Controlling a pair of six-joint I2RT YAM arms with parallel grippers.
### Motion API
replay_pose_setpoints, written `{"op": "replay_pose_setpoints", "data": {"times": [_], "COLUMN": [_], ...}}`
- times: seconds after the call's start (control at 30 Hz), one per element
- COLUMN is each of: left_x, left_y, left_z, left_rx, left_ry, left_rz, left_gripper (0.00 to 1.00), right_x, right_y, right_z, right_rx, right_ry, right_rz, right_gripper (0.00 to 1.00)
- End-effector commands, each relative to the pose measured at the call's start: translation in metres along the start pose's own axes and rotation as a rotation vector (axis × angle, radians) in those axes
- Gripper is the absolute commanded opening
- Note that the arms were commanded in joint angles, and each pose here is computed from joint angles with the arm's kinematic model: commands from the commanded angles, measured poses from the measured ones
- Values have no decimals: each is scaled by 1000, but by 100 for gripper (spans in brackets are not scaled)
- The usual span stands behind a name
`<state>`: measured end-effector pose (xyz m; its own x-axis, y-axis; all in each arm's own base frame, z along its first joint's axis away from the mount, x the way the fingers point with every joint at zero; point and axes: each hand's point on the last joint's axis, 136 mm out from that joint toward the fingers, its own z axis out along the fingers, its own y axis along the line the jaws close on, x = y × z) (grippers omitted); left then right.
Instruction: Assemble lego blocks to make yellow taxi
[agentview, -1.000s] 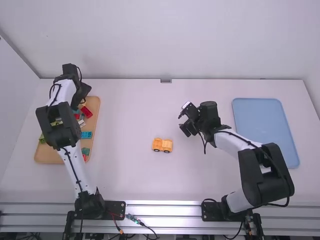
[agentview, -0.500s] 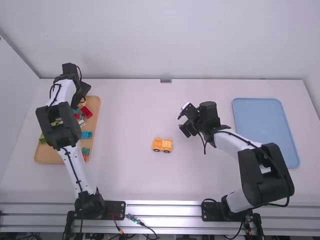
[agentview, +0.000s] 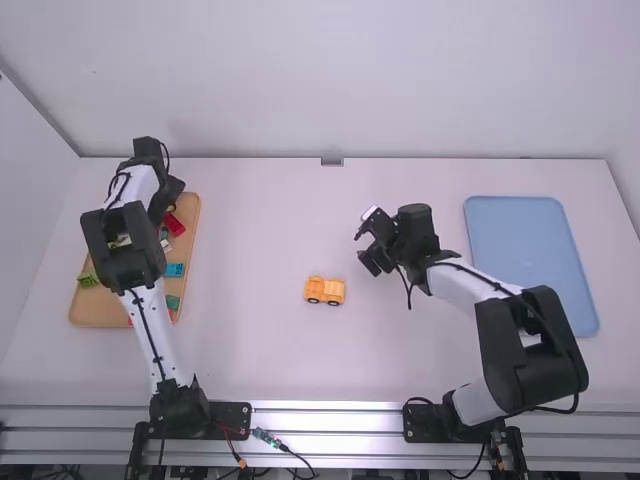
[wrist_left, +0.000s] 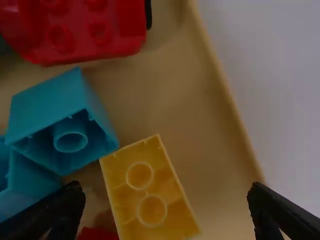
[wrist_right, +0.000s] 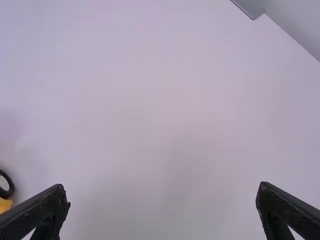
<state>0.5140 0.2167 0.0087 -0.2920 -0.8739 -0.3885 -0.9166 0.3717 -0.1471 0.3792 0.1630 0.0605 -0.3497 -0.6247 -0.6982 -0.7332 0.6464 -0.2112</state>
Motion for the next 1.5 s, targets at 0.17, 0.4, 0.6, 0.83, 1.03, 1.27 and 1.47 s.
{"op": "replay_pose_setpoints", "data": {"times": [0.17,0.4,0.6,0.83,1.03,1.27,1.47], "left_x": [0,-3,-3,0,5,4,5], "left_y": [-4,0,-1,2,5,3,2], "left_z": [0,1,1,6,13,12,12], "left_rx": [-4,-9,-6,-8,-11,-3,4], "left_ry": [-18,-21,-23,-20,-18,-21,-16], "left_rz": [23,31,31,30,22,22,27], "left_gripper": [76,67,62,58,57,54,56], "right_x": [-15,-15,-11,-11,-9,-8,-8], "right_y": [-2,-2,0,0,-3,-6,-6], "right_z": [-6,-6,-6,-6,-6,-6,-6], "right_rx": [11,10,2,3,23,36,35], "right_ry": [-35,-33,-18,-19,-7,-1,-1], "right_rz": [-20,-19,-16,-15,-15,-14,-16], "right_gripper": [99,99,99,99,99,99,99]}}
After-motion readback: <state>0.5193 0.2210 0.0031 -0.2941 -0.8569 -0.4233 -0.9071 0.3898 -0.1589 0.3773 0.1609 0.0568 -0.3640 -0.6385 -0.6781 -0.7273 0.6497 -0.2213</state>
